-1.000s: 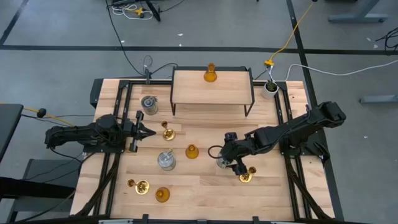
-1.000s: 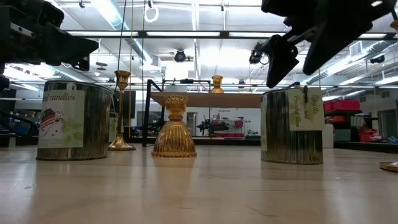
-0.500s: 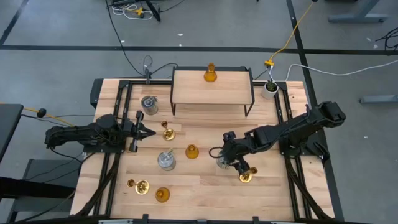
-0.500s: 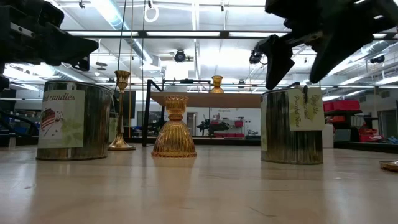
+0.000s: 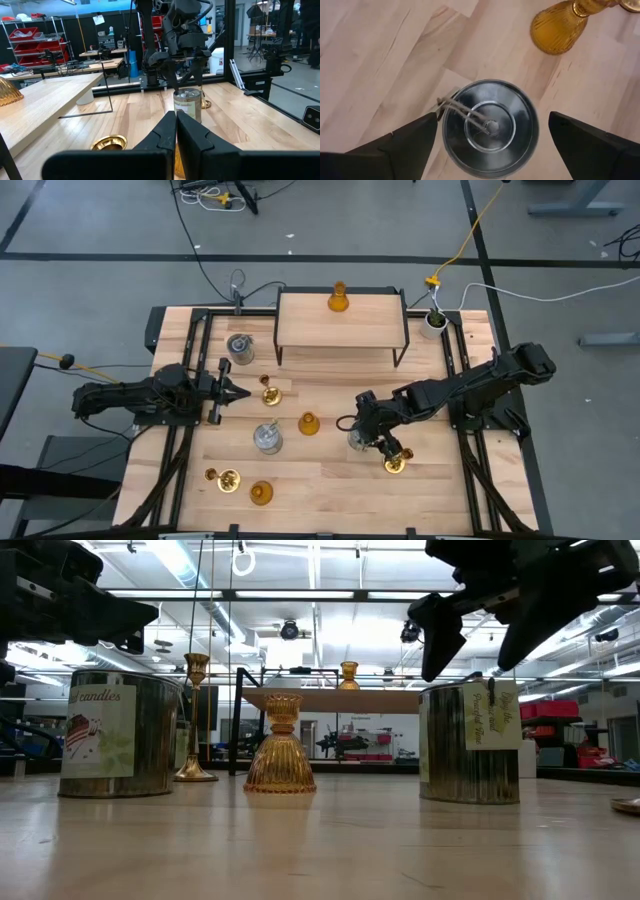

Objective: Pick & Place candle stick holders
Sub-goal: Put the bottom right scented candle on the shelf

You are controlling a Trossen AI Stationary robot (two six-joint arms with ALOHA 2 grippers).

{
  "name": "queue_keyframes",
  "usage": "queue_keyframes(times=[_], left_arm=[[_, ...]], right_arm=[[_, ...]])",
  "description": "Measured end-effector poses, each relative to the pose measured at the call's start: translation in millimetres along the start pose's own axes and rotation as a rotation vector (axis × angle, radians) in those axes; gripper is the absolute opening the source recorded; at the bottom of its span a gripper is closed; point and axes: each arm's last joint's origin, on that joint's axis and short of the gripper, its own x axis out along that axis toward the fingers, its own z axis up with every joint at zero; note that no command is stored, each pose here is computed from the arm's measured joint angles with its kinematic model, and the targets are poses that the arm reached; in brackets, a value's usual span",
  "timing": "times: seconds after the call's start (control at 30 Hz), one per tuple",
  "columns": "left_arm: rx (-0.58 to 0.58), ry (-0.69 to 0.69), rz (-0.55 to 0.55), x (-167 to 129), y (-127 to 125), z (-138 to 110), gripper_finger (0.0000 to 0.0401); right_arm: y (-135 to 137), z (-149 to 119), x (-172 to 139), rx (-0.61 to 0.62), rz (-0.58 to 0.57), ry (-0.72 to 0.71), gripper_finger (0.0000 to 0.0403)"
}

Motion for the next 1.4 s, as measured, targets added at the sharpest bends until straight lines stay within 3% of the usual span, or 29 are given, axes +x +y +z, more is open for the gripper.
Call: queue_keyframes(times=[0.63, 1.4], left_arm=[[0.0, 0.0, 0.0, 0, 0, 0, 0.0018], [0.0, 0.0, 0.0, 0, 0, 0, 0.0018]], right_arm=[[-13, 1, -19, -0.014, 0.044, 0.041, 0.0387], [-14, -1, 24, -0.071, 0.104, 0.137, 0.0387]])
